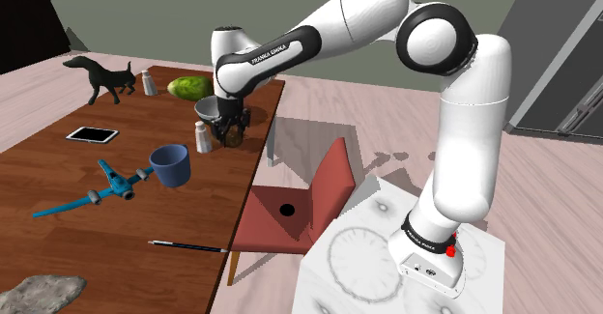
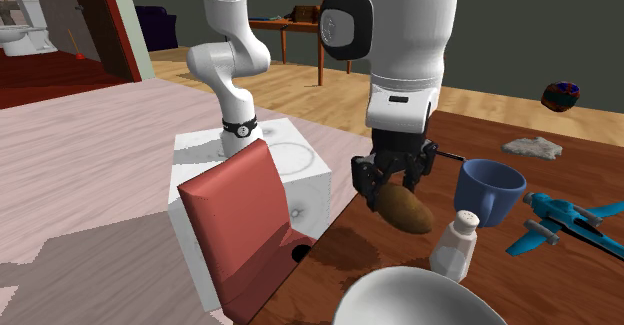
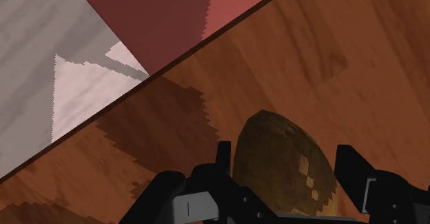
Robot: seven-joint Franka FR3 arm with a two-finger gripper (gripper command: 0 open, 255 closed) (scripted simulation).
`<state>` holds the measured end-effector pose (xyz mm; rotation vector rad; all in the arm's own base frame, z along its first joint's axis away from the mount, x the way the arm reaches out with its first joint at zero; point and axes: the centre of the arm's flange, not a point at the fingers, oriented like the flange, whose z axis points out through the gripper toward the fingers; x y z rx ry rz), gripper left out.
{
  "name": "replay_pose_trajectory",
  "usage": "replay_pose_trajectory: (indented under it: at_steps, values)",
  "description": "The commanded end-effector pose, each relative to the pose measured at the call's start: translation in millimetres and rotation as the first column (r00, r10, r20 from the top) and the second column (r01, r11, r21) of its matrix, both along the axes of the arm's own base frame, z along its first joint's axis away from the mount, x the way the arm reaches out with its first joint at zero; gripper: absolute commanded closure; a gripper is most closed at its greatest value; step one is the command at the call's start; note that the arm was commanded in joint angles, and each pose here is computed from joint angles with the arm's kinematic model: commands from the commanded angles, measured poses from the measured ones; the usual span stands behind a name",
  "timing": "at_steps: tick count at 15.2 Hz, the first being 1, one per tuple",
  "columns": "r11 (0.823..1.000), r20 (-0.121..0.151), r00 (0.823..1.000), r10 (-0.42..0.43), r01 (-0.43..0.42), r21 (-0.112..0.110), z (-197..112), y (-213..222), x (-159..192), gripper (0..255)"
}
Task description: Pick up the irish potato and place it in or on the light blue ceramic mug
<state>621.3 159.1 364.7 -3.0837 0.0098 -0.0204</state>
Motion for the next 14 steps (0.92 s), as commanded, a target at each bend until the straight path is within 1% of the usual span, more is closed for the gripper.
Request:
replay_pose_trajectory:
  at_steps: [1, 14]
  values:
    - [1.000, 0.000, 1.000, 0.000, 0.000, 0.000, 11, 0, 0, 255]
    - [1.000, 0.000, 1.000, 0.000, 0.000, 0.000, 79, 0, 0, 255]
